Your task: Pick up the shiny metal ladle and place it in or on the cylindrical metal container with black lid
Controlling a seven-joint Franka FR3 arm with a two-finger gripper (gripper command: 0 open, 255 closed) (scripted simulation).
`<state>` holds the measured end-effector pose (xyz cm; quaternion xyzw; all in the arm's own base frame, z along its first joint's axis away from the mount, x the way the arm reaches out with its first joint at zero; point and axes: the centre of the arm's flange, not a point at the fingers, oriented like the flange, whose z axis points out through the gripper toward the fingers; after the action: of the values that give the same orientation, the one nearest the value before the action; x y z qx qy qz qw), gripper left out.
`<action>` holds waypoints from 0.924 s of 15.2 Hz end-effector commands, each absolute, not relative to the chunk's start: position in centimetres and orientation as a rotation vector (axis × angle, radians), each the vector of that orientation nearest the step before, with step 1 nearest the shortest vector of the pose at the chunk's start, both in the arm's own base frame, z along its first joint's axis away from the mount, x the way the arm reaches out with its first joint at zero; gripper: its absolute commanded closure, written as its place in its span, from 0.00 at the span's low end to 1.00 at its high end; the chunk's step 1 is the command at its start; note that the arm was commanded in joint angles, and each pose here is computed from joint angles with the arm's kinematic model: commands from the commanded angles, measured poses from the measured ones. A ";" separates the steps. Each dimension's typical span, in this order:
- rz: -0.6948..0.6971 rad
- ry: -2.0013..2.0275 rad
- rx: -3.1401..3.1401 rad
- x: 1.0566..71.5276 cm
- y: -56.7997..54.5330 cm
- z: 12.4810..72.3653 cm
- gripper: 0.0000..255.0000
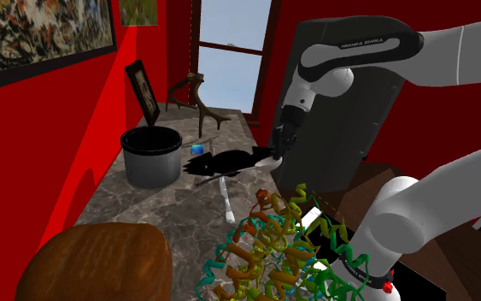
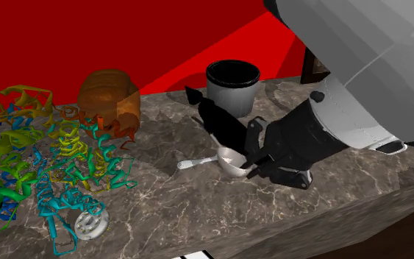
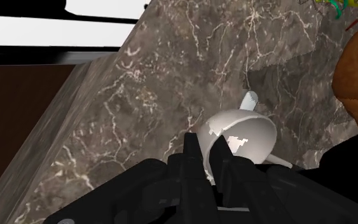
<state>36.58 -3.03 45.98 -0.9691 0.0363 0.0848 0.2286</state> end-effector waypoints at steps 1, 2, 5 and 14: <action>0.232 0.100 -2.668 36.6 -3.1 47.2 1.00; 0.232 0.100 -2.668 36.6 -3.1 47.7 1.00; 0.232 0.100 -2.668 36.6 -3.1 49.3 1.00; 0.232 0.100 -2.668 36.6 -3.1 54.0 1.00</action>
<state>36.67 -3.06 53.42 -0.9691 0.0364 0.0848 0.2286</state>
